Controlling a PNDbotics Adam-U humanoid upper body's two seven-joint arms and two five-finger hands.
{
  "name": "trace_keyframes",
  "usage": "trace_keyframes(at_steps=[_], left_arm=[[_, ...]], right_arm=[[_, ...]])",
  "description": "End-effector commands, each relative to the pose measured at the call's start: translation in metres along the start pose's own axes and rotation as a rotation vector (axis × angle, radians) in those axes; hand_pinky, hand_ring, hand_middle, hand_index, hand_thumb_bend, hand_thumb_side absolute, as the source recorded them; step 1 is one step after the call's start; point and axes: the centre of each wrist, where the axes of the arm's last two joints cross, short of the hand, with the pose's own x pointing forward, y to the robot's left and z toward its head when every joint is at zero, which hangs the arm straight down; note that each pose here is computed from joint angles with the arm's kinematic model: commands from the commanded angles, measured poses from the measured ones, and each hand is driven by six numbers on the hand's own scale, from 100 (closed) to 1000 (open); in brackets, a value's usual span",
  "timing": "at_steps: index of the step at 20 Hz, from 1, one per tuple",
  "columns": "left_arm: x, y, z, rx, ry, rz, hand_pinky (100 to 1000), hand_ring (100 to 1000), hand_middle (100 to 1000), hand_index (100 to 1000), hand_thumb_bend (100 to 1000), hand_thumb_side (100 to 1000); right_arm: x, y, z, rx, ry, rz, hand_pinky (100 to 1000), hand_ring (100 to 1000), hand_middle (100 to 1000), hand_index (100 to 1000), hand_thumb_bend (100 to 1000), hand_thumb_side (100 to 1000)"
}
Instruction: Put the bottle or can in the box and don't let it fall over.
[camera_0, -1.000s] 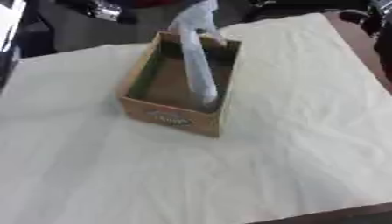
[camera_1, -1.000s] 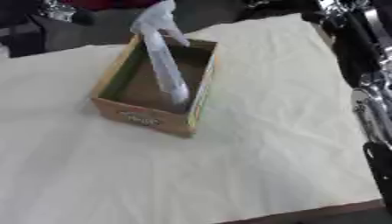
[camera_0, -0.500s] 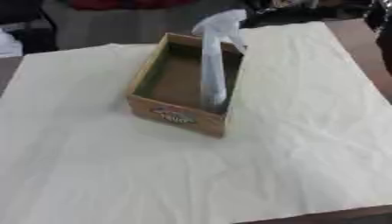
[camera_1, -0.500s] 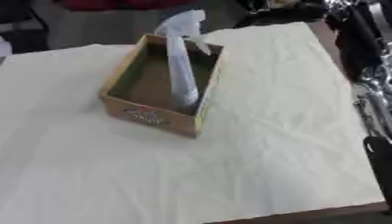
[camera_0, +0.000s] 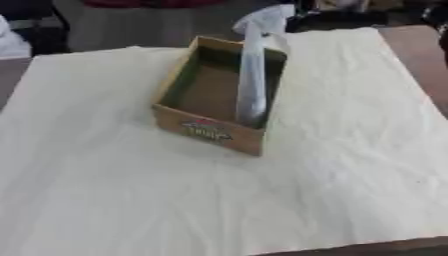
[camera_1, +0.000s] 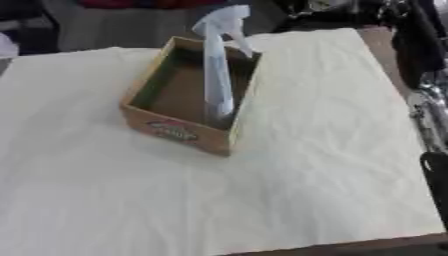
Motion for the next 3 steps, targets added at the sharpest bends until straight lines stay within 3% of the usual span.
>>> trace_keyframes(at_steps=[1,3], left_arm=[[0.003,0.004,0.013,0.081,-0.037,0.064,773,718,736,868,100,691],[-0.005,-0.004,0.026,0.111,-0.03,0.124,775,720,737,873,100,688]], right_arm=[[0.012,-0.005,-0.003,-0.009,-0.044,0.012,866,848,797,873,100,663],[0.012,-0.005,-0.003,-0.011,-0.046,0.006,866,849,799,873,100,664]])
